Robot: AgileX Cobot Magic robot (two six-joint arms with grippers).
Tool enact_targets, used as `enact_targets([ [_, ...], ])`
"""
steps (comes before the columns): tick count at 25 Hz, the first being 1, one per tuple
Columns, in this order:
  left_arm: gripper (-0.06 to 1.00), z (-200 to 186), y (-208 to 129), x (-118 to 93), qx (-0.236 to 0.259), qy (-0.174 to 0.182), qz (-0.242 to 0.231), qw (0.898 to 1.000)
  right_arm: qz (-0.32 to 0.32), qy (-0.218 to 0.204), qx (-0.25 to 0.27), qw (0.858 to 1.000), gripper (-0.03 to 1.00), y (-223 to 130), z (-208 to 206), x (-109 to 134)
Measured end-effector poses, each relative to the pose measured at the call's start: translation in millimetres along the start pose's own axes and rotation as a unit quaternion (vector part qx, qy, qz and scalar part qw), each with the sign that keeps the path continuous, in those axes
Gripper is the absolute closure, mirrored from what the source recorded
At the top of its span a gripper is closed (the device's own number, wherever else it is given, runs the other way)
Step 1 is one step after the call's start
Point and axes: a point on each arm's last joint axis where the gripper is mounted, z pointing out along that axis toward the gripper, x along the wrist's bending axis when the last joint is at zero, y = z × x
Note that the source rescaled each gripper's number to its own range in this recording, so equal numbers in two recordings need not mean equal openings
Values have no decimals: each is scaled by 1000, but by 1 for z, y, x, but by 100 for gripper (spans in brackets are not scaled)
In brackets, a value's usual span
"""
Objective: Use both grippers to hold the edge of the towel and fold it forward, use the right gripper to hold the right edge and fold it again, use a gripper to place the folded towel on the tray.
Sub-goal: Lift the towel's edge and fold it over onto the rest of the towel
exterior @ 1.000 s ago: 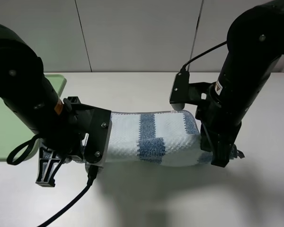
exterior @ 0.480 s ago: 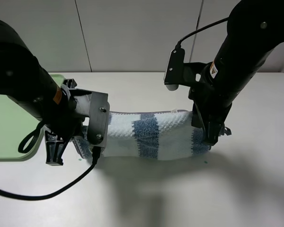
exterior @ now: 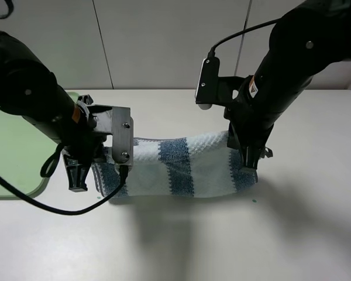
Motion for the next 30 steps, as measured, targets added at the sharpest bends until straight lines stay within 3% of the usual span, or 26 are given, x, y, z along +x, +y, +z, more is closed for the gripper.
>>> enact_targets([
  [13, 94, 25, 5, 12, -34, 43, 36, 998, -36, -17, 7, 999, 97, 8, 38, -6],
  [28, 91, 45, 8, 9, -37, 33, 45, 998, -76, -36, 10, 996, 97, 11, 60, -10],
  [30, 88, 45, 8, 10, -37, 34, 43, 998, -76, -36, 10, 996, 92, 12, 60, -10],
])
